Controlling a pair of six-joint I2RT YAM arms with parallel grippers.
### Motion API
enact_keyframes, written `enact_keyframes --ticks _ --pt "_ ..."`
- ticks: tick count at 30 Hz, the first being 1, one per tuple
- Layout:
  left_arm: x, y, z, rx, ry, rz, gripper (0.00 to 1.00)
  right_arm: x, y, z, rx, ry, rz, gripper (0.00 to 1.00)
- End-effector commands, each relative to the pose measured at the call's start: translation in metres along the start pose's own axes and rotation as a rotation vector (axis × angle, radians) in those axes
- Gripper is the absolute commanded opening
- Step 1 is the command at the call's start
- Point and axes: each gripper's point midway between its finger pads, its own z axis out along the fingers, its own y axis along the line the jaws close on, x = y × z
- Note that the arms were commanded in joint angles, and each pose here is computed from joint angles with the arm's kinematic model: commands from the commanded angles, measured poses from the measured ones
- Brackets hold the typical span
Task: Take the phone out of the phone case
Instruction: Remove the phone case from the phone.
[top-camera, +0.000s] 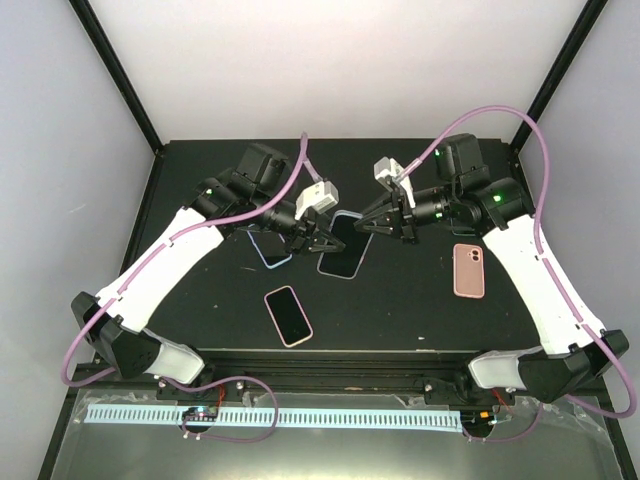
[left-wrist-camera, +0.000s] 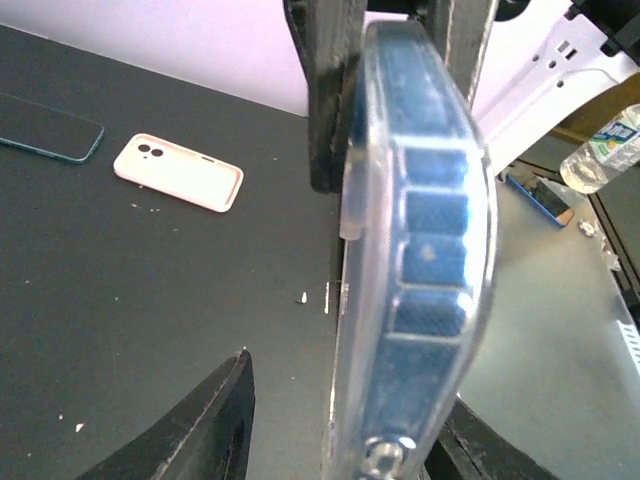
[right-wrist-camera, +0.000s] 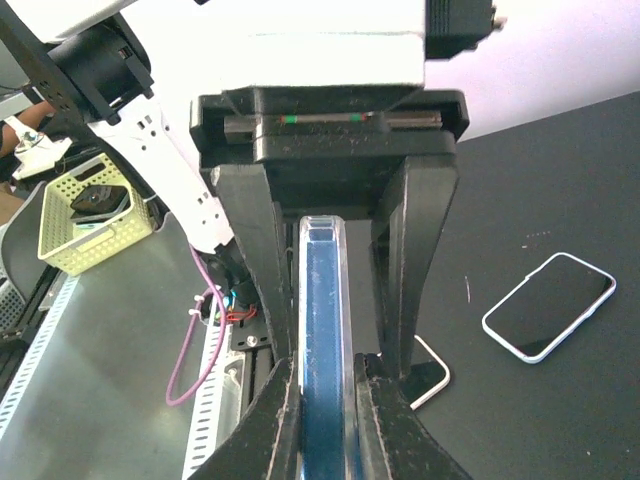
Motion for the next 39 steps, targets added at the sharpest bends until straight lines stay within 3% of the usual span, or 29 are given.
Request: enact_keyframes --ticks 1,3,8,10,15,18,20,27,32,39 --pt "-0.007 -0.021 -0.003 0.055 -0.028 0.063 0.39 -0.020 0.012 -0.005 -0.015 -0.039 -0.074 0.01" --pt "-0.008 -0.019 -0.002 0.049 -0.030 0.065 0.34 -0.021 0.013 -0.005 -0.015 -0.040 -0.075 0.01" --pt "-0.016 -0.022 -0.006 0.050 -0.055 0.070 0.08 -0.020 0.013 -0.007 0.004 -0.035 -0.089 0.05" --pt "-0.020 -0.023 -0.008 0.050 -0.066 0.077 0.02 -0.024 0.013 -0.008 0.018 -0.045 -0.099 0.17" --pt "-0.039 -0.019 -0.027 -0.006 -0.139 0.100 0.02 -0.039 0.003 -0.015 0.108 -0.065 -0.125 0.45" --pt "-0.052 -0.016 -0.043 -0.038 -0.217 0.103 0.02 -0.046 -0.001 -0.018 0.133 -0.075 -0.125 0.68" --pt "-0.060 -0.013 -0.053 -0.049 -0.269 0.095 0.01 -0.050 -0.001 -0.019 0.136 -0.087 -0.118 0.75" --pt "-0.096 -0.003 -0.090 -0.052 -0.441 0.035 0.02 -0.064 -0.011 -0.022 0.177 -0.175 -0.115 0.77" --pt "-0.112 -0.004 -0.110 0.015 -0.528 -0.035 0.02 -0.072 -0.014 -0.021 0.162 -0.262 -0.119 0.73" --pt "-0.112 -0.019 -0.118 0.087 -0.567 -0.047 0.02 -0.066 -0.024 -0.015 0.157 -0.278 -0.072 0.63"
